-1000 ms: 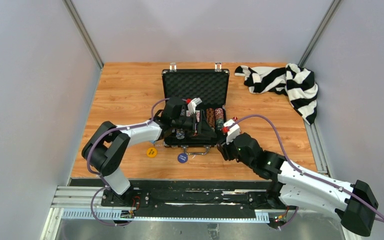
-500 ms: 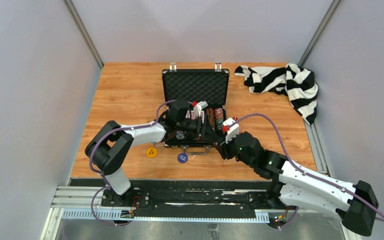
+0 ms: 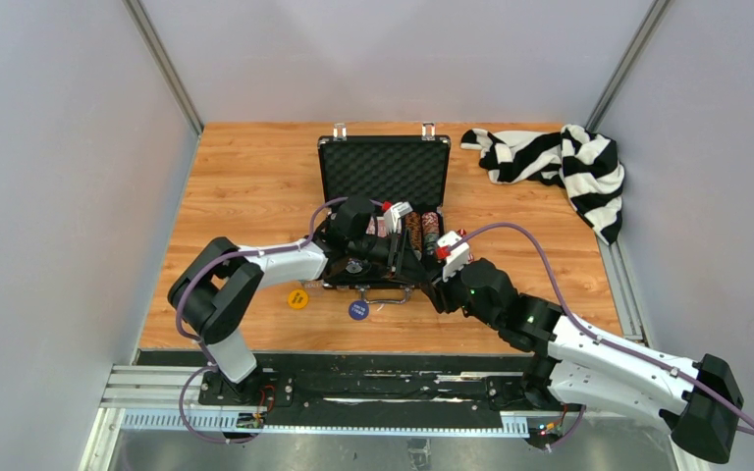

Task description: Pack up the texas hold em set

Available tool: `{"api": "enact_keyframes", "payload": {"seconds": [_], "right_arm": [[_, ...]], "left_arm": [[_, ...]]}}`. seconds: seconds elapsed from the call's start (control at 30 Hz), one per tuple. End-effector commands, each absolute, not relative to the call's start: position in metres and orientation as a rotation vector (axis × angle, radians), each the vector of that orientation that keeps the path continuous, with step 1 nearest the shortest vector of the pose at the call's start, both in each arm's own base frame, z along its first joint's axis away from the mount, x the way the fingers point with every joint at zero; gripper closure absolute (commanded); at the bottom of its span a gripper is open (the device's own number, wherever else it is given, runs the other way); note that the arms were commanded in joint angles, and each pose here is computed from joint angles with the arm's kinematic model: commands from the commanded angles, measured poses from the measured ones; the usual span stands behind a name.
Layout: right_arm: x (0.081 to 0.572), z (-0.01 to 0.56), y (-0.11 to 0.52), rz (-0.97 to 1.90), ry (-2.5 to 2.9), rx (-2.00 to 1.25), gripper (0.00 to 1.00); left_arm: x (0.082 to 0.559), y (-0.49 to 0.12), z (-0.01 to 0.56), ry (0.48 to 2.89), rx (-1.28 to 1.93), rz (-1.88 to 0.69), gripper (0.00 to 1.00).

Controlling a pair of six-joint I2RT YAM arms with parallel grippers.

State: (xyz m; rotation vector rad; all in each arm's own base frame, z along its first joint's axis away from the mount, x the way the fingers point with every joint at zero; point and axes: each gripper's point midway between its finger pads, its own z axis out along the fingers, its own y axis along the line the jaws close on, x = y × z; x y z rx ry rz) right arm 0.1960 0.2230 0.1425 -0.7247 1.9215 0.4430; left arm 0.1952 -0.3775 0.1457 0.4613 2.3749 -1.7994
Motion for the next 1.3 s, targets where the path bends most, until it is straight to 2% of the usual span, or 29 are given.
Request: {"api": "enact_keyframes", "payload": {"seconds": [0.0, 0.07, 0.17, 0.27, 0.43, 0.53, 0.73, 0.87, 0.93, 1.17, 1.27], "right_arm": [[0.198, 0.164, 0.234, 0.485, 1.863, -0.714, 0.70], [0.198, 0.163, 0.234, 0.485, 1.866, -0.716, 0.70], [0.198, 0.161, 0.236, 0.491, 1.872, -0.718, 0.71], [0.199, 0.156, 0.236, 0.482, 1.878, -0.716, 0.71], [0.196, 0.150, 0.233, 0.486, 1.895, -0.715, 0.65], [0.189, 0.149, 0.228, 0.502, 1.891, -0.715, 0.59], [0.183, 0.144, 0.207, 0.497, 1.862, -0.655, 0.57], [0.184, 0.138, 0.195, 0.459, 1.860, -0.632, 0.57], [0.184, 0.136, 0.194, 0.447, 1.869, -0.638, 0.57], [0.187, 0.125, 0.192, 0.399, 1.903, -0.650, 0.57], [0.188, 0.122, 0.193, 0.388, 1.913, -0.657, 0.57]], "left_arm": [[0.195, -0.383, 0.152, 2.325, 0.534, -1.820, 0.63], [0.194, -0.383, 0.152, 2.319, 0.544, -1.819, 0.69], [0.194, -0.382, 0.154, 2.303, 0.563, -1.815, 0.90], [0.193, -0.382, 0.155, 2.271, 0.609, -1.806, 0.99], [0.199, -0.381, 0.159, 2.161, 0.722, -1.752, 1.00], [0.225, -0.372, 0.154, 2.135, 0.725, -1.664, 1.00], [0.281, -0.343, 0.122, 2.161, 0.947, -1.177, 0.96], [0.298, -0.341, 0.119, 2.010, 1.173, -1.024, 0.93], [0.307, -0.340, 0.117, 1.974, 1.250, -0.959, 0.88], [0.309, -0.341, 0.111, 1.810, 1.539, -0.776, 0.86], [0.303, -0.349, 0.108, 1.751, 1.588, -0.794, 0.87]]}}
